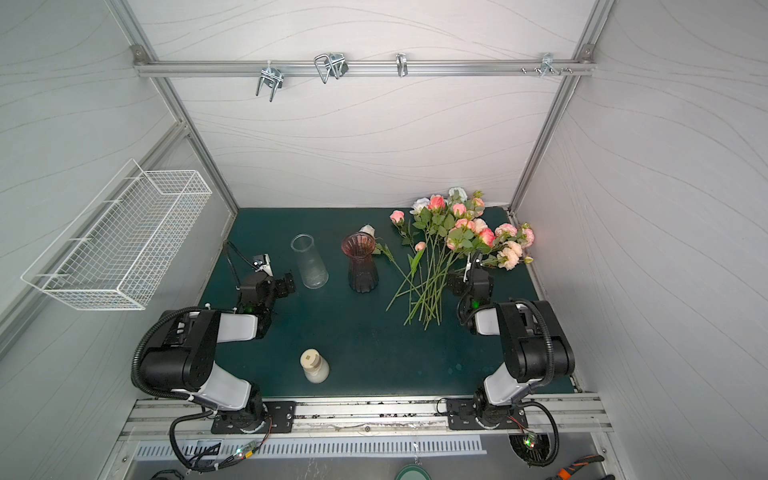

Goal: Arrange the flowers into the vase

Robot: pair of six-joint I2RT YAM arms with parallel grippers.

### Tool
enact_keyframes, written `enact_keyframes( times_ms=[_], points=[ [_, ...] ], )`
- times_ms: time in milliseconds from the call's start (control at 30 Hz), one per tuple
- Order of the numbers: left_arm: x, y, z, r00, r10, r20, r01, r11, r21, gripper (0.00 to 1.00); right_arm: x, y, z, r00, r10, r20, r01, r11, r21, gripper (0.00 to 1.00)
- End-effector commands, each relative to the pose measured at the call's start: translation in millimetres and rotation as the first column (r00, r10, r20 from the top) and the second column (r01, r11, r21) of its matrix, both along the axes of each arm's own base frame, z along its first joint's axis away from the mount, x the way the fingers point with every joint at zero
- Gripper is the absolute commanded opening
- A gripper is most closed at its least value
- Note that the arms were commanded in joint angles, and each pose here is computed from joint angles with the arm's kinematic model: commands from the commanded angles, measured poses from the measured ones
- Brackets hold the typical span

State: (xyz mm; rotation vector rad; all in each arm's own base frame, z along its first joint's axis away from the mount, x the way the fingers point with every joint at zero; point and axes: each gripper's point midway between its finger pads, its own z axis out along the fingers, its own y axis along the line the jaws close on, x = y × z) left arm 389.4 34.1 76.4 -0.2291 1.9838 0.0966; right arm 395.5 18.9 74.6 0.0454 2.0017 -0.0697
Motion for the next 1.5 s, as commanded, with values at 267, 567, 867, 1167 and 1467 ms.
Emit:
enact_keyframes(
  times_ms=[267,567,867,1167,1467],
  points=[
    [11,0,15,0.999,-0.006,0.051,0.006,1.000,0.007,1.00,4,-1,9,1.000,0.001,0.031,-0.001,1.000,0.002,0.99],
    [11,0,15,0.999,-0.006,0.051,0.006,1.000,0.006,1.00,4,-1,10,0.999,0.002,0.033,-0.002,1.000,0.004,0.99],
    [11,0,15,0.999,-0.005,0.050,0.005,1.000,0.007,1.00,4,-1,8,1.000,0.001,0.025,-0.001,1.000,0.008,0.99],
    [10,20,48,0.996,0.094,0.010,-0.093,0.995,-0.024,1.00,1,-5,16,0.999,0.002,0.045,-0.003,0.999,0.035,0.99],
    [-2,32,140,0.972,0.158,0.173,-0.152,0.987,-0.051,1.00,5,-2,17,0.999,0.014,0.033,-0.015,0.999,0.032,0.99]
  ],
)
